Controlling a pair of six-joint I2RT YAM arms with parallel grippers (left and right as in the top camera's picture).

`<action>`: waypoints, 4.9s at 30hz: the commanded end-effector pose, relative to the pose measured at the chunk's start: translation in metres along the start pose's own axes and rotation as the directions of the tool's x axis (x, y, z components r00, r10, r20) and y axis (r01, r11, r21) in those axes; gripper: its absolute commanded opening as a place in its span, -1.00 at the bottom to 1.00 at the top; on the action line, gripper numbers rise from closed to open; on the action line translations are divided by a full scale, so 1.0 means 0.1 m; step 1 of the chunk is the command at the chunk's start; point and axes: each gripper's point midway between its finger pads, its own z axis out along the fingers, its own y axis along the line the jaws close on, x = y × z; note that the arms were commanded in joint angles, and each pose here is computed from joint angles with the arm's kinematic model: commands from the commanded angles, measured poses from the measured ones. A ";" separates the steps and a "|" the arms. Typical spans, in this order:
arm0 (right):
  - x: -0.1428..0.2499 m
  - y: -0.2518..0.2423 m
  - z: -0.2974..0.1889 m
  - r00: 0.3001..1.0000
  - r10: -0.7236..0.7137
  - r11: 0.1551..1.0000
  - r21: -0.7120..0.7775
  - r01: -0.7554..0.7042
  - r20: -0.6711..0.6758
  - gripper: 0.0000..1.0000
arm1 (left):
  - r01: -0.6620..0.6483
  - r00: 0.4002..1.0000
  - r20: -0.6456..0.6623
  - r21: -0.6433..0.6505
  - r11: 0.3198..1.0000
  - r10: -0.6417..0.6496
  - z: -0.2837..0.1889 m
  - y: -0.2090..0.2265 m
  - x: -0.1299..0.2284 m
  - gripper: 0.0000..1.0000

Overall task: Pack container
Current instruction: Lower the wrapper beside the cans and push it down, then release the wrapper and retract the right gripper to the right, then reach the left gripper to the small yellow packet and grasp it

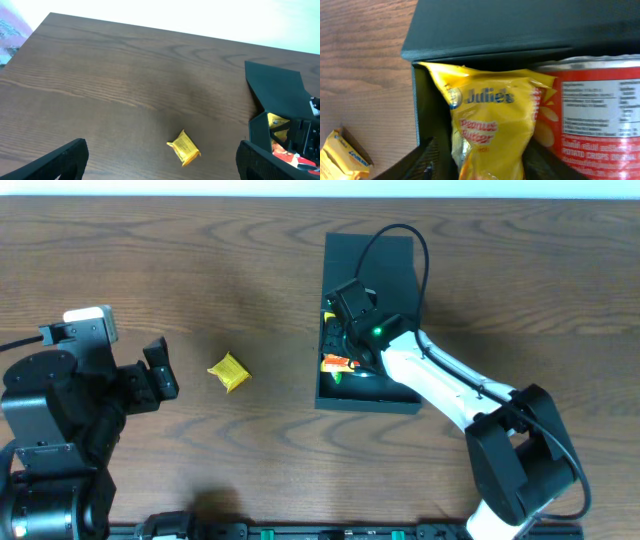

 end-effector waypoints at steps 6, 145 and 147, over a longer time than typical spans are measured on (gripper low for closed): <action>-0.25 0.17 -0.35 0.995 -0.021 0.998 -0.060 0.027 0.096 0.00 | 0.009 1.000 -0.028 -0.016 1.000 -0.010 0.09 0.03 0.04 0.91; -0.39 -1.43 -2.23 0.963 0.040 0.944 0.305 -0.123 0.266 0.98 | 0.284 0.351 -0.624 -0.639 0.715 -0.698 2.20 -0.51 2.30 0.91; -0.39 -1.43 -2.23 0.963 0.040 0.944 0.305 -0.123 0.265 0.98 | 0.276 0.368 -0.617 -0.642 0.716 -0.695 2.23 -0.49 2.31 0.91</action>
